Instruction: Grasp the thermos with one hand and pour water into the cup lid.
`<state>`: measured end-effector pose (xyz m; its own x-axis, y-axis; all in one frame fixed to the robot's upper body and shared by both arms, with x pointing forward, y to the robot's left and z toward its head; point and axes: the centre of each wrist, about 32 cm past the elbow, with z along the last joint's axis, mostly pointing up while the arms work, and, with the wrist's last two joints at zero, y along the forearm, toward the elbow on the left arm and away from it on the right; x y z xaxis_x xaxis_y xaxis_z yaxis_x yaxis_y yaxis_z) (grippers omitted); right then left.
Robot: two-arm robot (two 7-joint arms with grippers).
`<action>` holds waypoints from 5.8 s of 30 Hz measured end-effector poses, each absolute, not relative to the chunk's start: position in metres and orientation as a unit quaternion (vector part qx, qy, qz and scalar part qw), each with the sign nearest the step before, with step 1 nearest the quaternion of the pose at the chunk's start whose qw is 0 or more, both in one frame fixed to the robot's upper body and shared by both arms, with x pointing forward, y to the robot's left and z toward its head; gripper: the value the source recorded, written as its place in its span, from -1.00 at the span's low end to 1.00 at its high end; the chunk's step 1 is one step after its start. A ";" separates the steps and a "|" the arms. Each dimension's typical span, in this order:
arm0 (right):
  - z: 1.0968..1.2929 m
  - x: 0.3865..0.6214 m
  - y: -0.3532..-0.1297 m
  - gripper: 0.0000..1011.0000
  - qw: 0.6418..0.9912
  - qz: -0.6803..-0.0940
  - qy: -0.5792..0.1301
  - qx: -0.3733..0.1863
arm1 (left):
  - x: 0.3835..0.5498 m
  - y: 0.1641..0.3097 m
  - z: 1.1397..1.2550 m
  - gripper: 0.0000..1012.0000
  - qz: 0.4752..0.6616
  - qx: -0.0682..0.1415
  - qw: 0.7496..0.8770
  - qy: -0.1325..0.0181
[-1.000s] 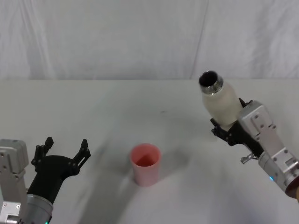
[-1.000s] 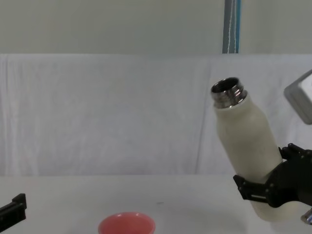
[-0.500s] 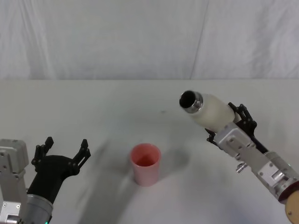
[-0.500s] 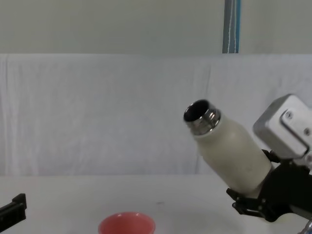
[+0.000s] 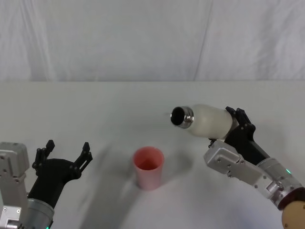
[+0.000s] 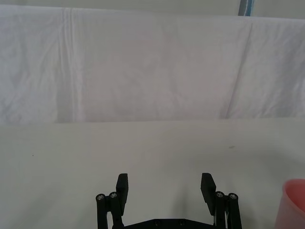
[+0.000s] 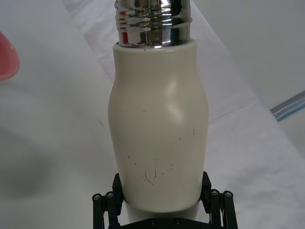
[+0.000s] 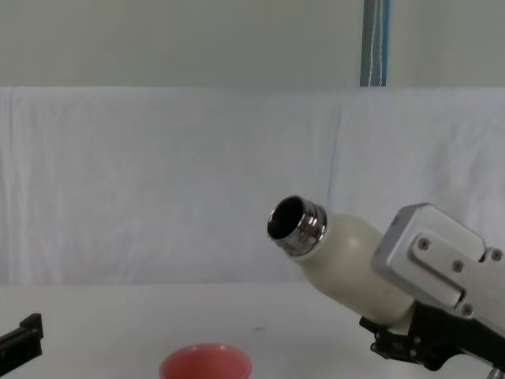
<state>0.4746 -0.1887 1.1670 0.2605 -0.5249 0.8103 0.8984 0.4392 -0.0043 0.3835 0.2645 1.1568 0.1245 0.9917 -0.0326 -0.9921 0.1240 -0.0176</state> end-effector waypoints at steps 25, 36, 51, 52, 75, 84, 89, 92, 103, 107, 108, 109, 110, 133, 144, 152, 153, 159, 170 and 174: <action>1.174 0.482 -0.192 0.89 0.739 -0.413 -0.450 -0.284 | 0.384 0.265 1.157 0.98 0.662 -0.017 0.750 0.006; 1.178 0.487 -0.192 0.89 0.730 -0.395 -0.472 -0.296 | 0.384 0.265 1.157 0.98 0.662 -0.017 0.750 0.006; 1.177 0.494 -0.189 0.89 0.716 -0.387 -0.493 -0.306 | 0.384 0.265 1.157 0.98 0.662 -0.017 0.750 0.006; 1.176 0.495 -0.188 0.89 0.714 -0.387 -0.496 -0.307 | 0.384 0.265 1.157 0.98 0.662 -0.017 0.750 0.006; 1.174 0.501 -0.183 0.89 0.696 -0.369 -0.527 -0.319 | 0.384 0.265 1.157 0.98 0.662 -0.017 0.750 0.006; 1.173 0.503 -0.183 0.89 0.688 -0.364 -0.537 -0.325 | 0.384 0.265 1.157 0.98 0.662 -0.017 0.750 0.006; 1.172 0.503 -0.183 0.89 0.684 -0.362 -0.542 -0.328 | 0.384 0.265 1.157 0.98 0.662 -0.017 0.750 0.006; 1.172 0.504 -0.183 0.89 0.682 -0.361 -0.544 -0.330 | 0.384 0.265 1.157 0.98 0.662 -0.017 0.750 0.006; 1.171 0.504 -0.183 0.89 0.676 -0.360 -0.551 -0.331 | 0.384 0.265 1.157 0.98 0.662 -0.017 0.750 0.006; 1.170 0.504 -0.182 0.89 0.673 -0.359 -0.555 -0.332 | 0.384 0.265 1.157 0.98 0.662 -0.017 0.750 0.006; 1.170 0.504 -0.182 0.89 0.672 -0.358 -0.556 -0.332 | 0.384 0.265 1.157 0.98 0.662 -0.017 0.750 0.006; 1.170 0.504 -0.182 0.89 0.671 -0.357 -0.558 -0.333 | 0.384 0.265 1.157 0.98 0.662 -0.017 0.750 0.006; 1.169 0.504 -0.182 0.89 0.671 -0.356 -0.559 -0.333 | 0.384 0.265 1.157 0.98 0.662 -0.017 0.750 0.006; 1.169 0.503 -0.181 0.89 0.664 -0.354 -0.566 -0.336 | 0.384 0.265 1.157 0.98 0.662 -0.017 0.750 0.006; 1.171 0.502 -0.181 0.89 0.665 -0.355 -0.565 -0.336 | 0.384 0.265 1.157 0.98 0.662 -0.017 0.750 0.006; 1.171 0.502 -0.181 0.89 0.662 -0.355 -0.568 -0.336 | 0.384 0.265 1.157 0.98 0.662 -0.017 0.750 0.006; 1.171 0.502 -0.181 0.89 0.662 -0.355 -0.568 -0.336 | 0.384 0.265 1.157 0.98 0.662 -0.017 0.750 0.006; 1.172 0.503 -0.181 0.89 0.660 -0.353 -0.571 -0.336 | 0.384 0.265 1.157 0.98 0.662 -0.017 0.750 0.006; 1.172 0.503 -0.180 0.89 0.659 -0.352 -0.573 -0.337 | 0.384 0.265 1.157 0.98 0.662 -0.017 0.750 0.006; 1.172 0.503 -0.180 0.89 0.659 -0.352 -0.573 -0.337 | 0.384 0.265 1.157 0.98 0.662 -0.017 0.750 0.006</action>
<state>0.5027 -0.1798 1.1719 0.0952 -0.0771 0.9925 0.8497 0.5258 -0.0406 0.3835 0.2645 1.1568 0.1245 0.9917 -0.0326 -0.9921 0.1240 -0.0176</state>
